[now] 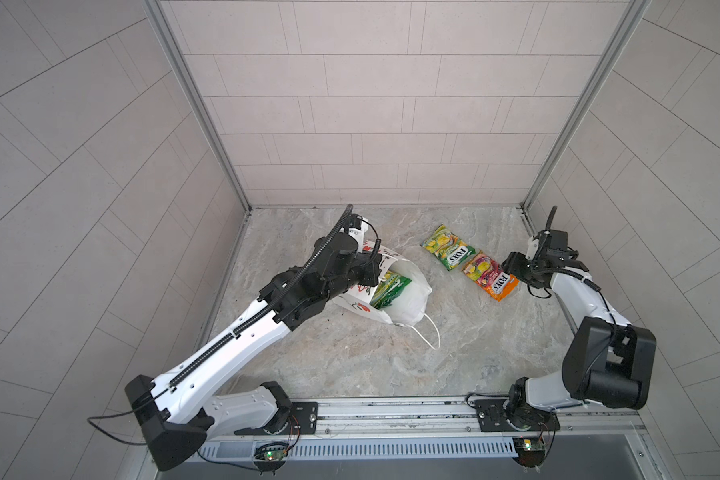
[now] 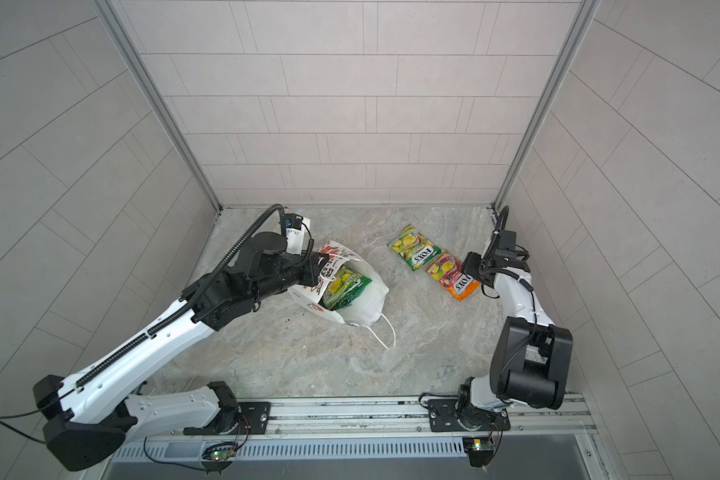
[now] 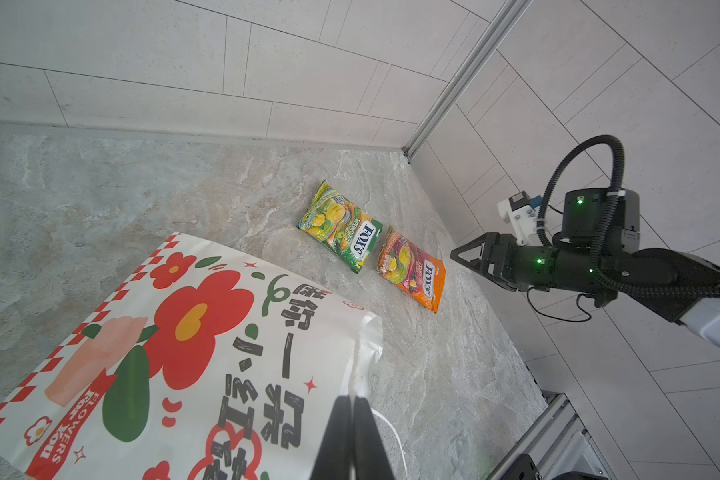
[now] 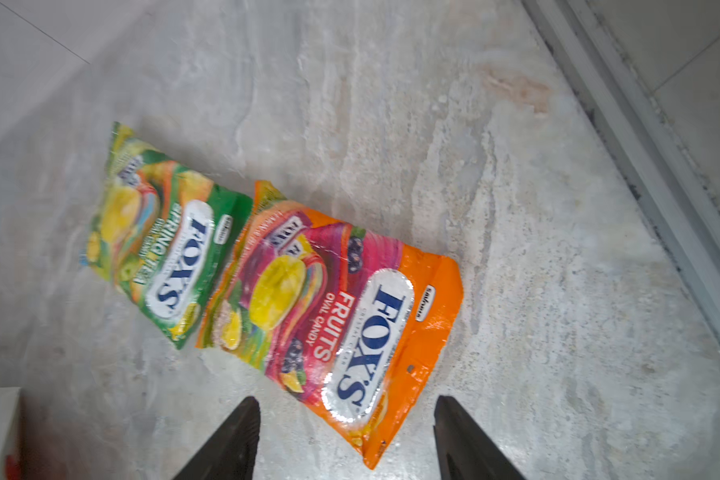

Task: Take the snacks out of the paper bag
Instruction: 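Lower the orange packet beside the green packet and open the right gripper, then move the right gripper back to the bag opening while the left gripper holds the bag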

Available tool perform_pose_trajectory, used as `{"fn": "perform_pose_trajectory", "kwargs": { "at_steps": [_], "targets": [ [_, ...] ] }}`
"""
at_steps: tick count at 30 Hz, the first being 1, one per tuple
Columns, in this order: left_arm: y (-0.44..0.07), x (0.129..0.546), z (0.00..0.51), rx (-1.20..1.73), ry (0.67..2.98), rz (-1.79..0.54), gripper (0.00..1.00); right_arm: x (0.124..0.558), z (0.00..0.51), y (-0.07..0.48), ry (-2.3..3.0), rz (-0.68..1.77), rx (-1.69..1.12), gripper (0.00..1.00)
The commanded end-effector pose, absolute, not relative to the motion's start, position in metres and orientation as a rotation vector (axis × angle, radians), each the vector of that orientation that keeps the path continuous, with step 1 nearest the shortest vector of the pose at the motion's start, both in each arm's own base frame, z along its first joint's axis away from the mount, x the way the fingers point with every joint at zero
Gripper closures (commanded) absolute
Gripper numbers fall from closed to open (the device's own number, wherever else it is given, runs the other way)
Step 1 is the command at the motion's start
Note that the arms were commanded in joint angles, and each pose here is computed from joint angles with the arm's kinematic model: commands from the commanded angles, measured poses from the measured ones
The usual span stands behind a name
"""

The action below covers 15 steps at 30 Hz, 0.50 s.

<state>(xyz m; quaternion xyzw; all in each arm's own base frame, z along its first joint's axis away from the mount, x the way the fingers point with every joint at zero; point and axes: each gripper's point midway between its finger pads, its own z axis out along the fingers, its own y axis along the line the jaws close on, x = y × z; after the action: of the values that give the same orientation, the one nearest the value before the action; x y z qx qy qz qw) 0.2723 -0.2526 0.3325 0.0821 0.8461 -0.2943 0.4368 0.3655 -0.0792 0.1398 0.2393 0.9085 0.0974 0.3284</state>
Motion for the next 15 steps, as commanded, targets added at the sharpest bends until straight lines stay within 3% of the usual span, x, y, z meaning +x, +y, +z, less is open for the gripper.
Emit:
{"fn": "perform_pose_trajectory", "kwargs": {
  "at_steps": [1,9,15],
  "targets": [
    [-0.250,0.268,0.344,0.227,2.066,-0.738,1.00,0.371,0.153,-0.054,2.274,0.472,0.598,0.33],
    [-0.256,0.263,0.349,0.281,2.045,-0.772,1.00,0.358,0.188,0.001,2.086,0.853,0.506,0.34],
    [-0.255,0.262,0.351,0.285,2.034,-0.774,1.00,0.334,0.217,0.053,2.031,0.959,0.305,0.35]
  ]
}}
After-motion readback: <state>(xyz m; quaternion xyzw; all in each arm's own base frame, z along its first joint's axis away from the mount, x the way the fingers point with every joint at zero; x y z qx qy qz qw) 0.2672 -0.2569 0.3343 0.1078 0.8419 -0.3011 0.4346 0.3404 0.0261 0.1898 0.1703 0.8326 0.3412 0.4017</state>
